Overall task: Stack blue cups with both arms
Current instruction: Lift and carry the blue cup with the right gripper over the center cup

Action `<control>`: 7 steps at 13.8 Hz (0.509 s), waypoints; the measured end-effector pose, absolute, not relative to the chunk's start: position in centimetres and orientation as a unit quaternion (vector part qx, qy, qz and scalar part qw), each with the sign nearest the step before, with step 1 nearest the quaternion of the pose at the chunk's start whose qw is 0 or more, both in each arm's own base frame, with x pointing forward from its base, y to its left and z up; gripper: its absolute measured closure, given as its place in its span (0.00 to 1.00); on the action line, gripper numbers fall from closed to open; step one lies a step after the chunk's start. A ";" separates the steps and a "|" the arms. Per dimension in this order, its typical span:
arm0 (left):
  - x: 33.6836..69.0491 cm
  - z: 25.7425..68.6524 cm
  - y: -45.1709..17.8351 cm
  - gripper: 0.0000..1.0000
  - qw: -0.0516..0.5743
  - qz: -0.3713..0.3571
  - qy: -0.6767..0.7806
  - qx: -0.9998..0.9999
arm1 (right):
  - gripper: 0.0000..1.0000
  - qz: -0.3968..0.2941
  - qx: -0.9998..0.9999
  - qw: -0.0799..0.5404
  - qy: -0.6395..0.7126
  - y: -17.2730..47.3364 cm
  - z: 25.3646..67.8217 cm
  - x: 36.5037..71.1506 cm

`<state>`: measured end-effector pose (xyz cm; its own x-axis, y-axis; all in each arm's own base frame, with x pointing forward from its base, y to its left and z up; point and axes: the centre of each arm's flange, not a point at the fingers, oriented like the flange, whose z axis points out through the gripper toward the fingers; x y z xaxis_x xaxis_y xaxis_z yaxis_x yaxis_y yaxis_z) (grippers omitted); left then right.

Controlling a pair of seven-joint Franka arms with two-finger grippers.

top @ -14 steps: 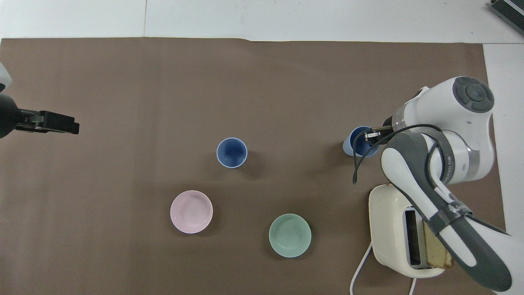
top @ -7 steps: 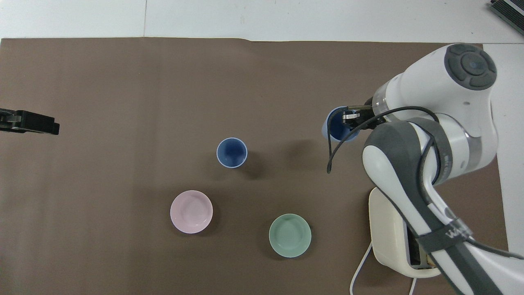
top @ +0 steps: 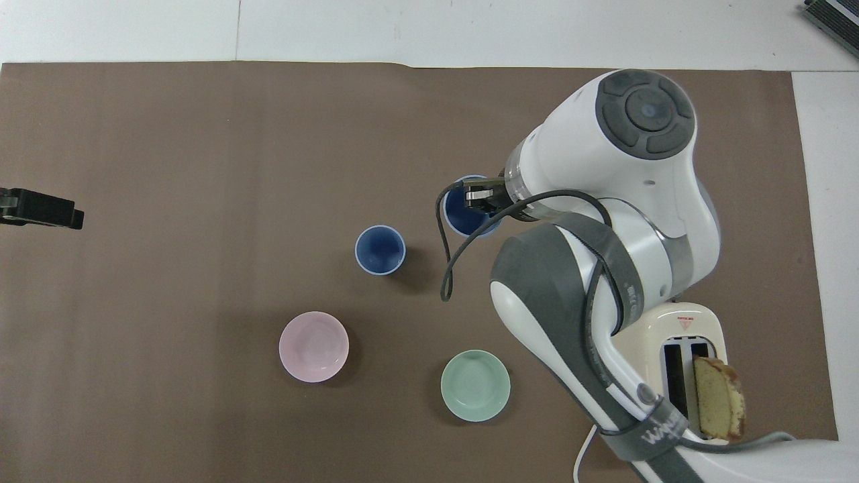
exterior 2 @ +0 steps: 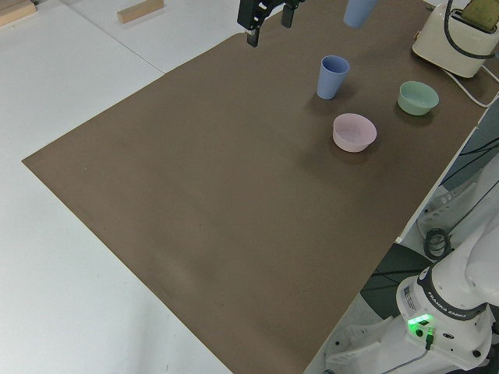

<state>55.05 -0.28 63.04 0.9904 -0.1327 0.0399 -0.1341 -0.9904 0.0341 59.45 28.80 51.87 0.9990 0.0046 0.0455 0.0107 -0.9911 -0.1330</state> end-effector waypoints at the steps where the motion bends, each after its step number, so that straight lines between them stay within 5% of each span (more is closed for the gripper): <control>1: 55.0 63.0 -0.2 0.00 0.018 0.019 -0.067 0.997 | 0.96 -0.026 -0.997 0.071 -0.009 30.1 52.3 59.2; 7: 55.0 63.0 -0.3 0.00 0.018 0.018 -0.068 0.997 | 0.96 -0.030 -0.996 0.080 0.008 37.5 52.0 58.1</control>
<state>55.03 -0.31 63.03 0.9902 -0.1341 0.0381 -0.1354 -0.9902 0.0343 58.13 37.47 51.97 0.9980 -0.0213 0.0589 -0.0116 -0.9870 -0.1604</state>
